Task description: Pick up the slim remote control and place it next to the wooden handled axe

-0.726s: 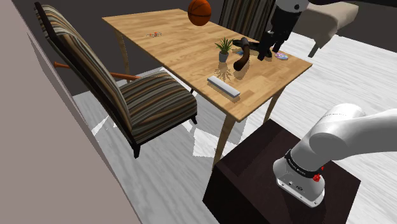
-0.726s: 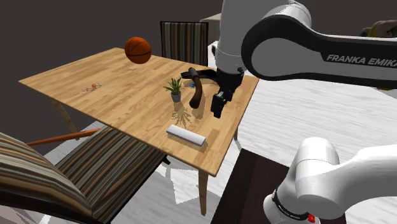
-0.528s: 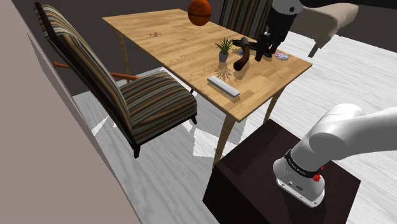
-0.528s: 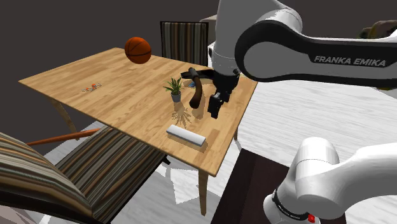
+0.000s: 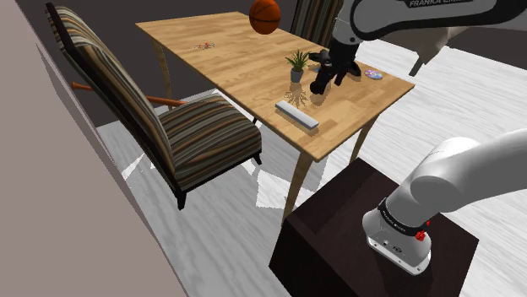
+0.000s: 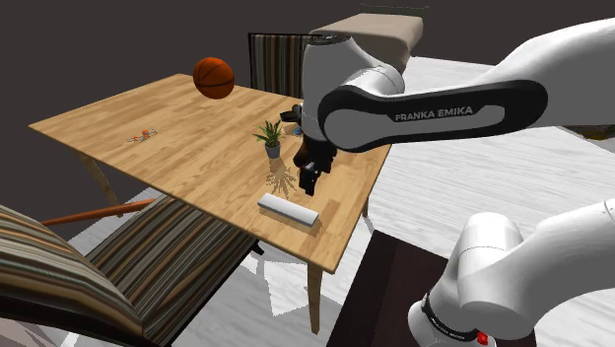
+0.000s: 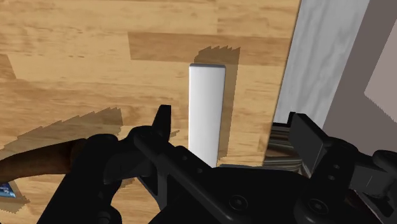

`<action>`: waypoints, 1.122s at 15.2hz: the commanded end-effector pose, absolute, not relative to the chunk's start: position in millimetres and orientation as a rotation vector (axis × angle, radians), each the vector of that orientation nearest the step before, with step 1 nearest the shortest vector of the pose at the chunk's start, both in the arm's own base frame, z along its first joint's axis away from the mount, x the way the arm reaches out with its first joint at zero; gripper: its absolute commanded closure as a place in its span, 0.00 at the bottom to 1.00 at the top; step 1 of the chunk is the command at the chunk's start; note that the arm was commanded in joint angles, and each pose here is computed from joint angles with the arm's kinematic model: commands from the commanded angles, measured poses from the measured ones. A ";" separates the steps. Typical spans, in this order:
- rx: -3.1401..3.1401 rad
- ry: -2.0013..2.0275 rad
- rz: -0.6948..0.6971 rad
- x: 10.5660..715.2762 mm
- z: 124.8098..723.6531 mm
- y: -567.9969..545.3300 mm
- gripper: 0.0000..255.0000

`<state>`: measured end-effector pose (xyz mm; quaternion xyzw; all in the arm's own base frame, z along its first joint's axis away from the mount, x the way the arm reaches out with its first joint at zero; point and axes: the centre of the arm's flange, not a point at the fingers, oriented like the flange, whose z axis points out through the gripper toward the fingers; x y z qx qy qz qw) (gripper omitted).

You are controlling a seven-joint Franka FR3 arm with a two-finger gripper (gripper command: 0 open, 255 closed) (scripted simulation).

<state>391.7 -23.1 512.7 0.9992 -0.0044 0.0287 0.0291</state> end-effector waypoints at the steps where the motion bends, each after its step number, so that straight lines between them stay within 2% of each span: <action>1: 3.092 -0.007 0.082 412.9 492.5 -29.7 0.00; 13: 3.151 0.038 0.025 515.6 370.4 -51.3 0.00; 17: 3.151 0.038 0.025 516.0 349.3 -51.1 0.00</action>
